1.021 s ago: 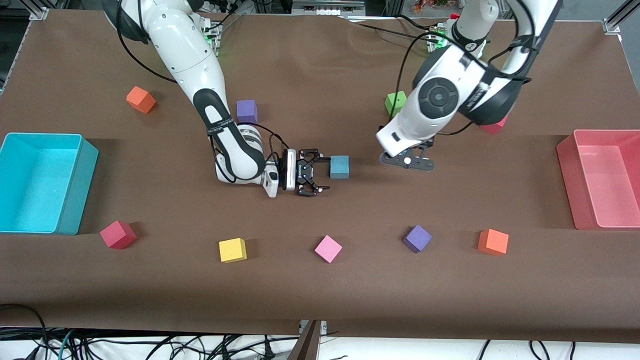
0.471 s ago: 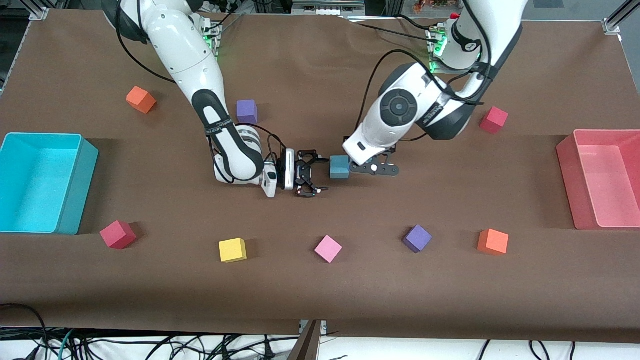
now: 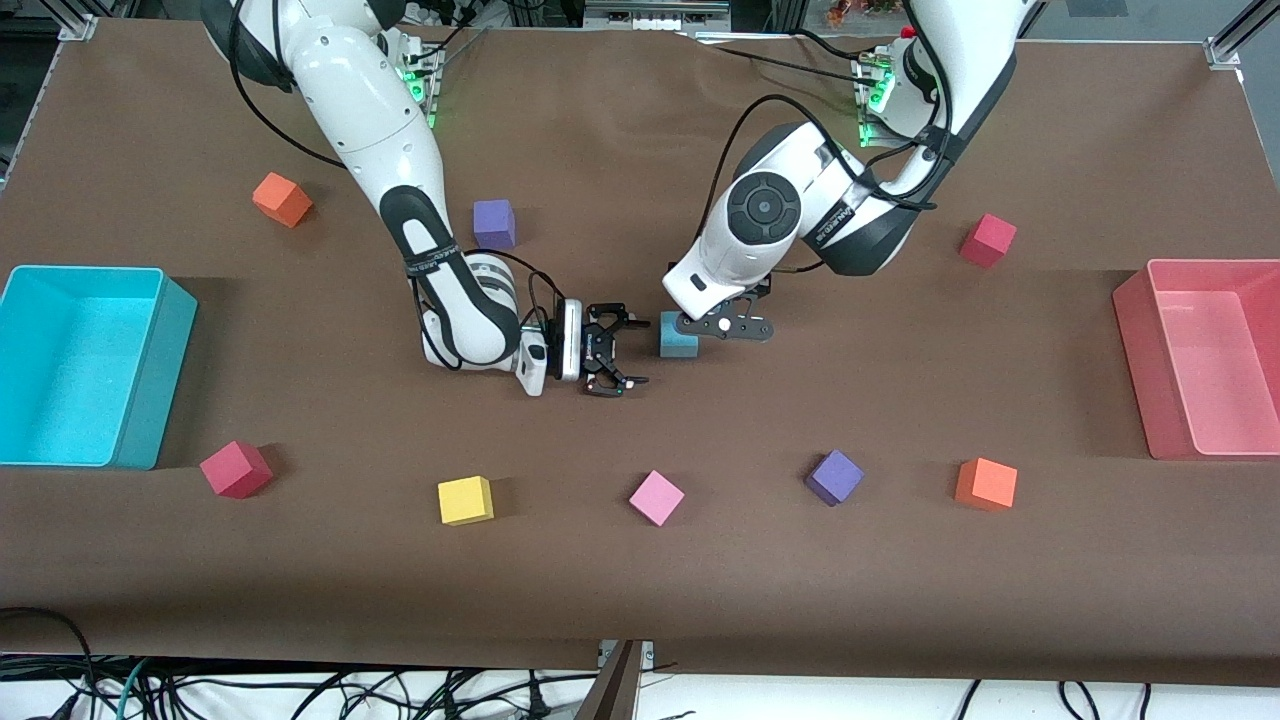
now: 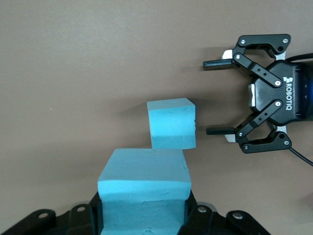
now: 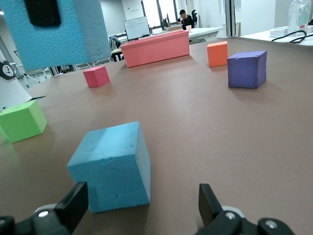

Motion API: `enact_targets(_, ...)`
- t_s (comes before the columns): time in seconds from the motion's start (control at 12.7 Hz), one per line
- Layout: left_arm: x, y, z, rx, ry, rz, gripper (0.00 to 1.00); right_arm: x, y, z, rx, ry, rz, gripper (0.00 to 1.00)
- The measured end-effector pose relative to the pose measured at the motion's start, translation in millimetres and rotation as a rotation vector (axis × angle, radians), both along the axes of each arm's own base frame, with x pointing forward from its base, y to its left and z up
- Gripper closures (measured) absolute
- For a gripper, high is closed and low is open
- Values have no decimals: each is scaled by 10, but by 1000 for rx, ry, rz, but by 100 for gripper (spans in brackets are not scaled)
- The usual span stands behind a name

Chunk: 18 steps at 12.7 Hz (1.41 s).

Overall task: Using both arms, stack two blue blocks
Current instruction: 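Lower the held cube onto the centre cyan cube with the left gripper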

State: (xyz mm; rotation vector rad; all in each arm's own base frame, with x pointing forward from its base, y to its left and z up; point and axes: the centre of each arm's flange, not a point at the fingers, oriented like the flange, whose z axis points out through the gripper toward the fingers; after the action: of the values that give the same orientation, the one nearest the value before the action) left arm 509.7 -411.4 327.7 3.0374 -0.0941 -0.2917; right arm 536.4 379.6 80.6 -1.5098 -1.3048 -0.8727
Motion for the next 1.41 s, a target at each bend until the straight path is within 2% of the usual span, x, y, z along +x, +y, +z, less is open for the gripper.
enact_targets(0.63,42,-176,-447,-69,-20,16,40,0,-1,0,1,-10,3,0)
enact_targets(1.02,-9,-229,-575,-58,-7,21,40,0,0,0,1,-10,3,0)
enact_targets(1.26,-6,-234,-629,-42,-23,4,40,9,5,10,2,-13,4,0)
enact_targets(1.41,37,-237,-640,-61,-44,14,40,17,9,18,4,-15,3,0)
